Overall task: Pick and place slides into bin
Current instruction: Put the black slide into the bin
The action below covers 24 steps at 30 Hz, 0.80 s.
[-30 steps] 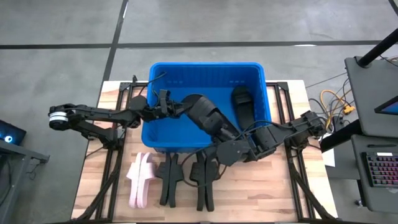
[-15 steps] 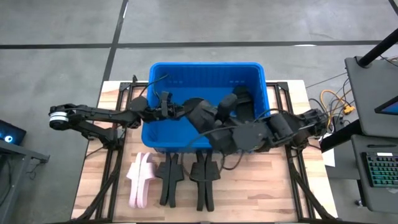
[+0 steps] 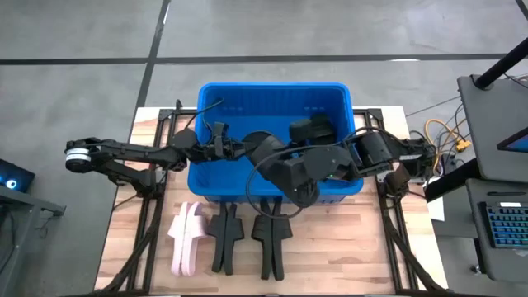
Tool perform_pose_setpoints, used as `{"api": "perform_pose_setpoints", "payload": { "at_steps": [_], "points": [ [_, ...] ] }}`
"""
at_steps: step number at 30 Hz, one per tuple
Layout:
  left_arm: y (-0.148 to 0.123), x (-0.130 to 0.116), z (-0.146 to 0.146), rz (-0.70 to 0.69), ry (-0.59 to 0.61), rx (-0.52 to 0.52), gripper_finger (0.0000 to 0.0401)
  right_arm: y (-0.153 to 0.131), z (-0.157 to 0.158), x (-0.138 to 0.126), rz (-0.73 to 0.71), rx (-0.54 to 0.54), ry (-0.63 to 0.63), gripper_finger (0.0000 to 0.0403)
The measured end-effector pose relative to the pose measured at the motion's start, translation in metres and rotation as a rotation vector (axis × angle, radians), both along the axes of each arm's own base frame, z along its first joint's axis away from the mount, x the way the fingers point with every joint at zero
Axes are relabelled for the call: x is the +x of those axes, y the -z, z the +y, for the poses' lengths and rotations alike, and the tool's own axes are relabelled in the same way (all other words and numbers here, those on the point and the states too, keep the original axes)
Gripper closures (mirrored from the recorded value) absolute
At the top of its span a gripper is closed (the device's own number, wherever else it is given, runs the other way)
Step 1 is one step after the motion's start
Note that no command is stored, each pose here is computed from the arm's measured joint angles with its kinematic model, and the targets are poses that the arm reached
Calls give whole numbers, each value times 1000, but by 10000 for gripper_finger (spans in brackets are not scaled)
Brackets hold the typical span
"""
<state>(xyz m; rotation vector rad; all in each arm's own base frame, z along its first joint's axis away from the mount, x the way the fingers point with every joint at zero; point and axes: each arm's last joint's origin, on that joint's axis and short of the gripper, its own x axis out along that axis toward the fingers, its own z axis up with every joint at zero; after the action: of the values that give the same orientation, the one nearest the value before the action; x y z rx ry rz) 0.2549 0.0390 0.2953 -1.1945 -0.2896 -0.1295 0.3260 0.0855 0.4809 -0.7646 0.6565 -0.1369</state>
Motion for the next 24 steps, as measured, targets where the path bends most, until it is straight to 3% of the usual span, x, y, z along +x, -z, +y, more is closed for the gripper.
{"api": "perform_pose_setpoints", "payload": {
  "at_steps": [7, 14, 24],
  "points": [
    [0, 0, 0, 0, -4, -2, 371, 4, 4, -8, 129, -160, -113, 266],
    [0, 0, 0, 0, -2, -8, 371, 13, 2, 1, 177, -270, -55, 267],
    [0, 0, -1, 1, 31, 2, 371, 21, 2, 10, 168, -275, -50, 276]
  ]
}}
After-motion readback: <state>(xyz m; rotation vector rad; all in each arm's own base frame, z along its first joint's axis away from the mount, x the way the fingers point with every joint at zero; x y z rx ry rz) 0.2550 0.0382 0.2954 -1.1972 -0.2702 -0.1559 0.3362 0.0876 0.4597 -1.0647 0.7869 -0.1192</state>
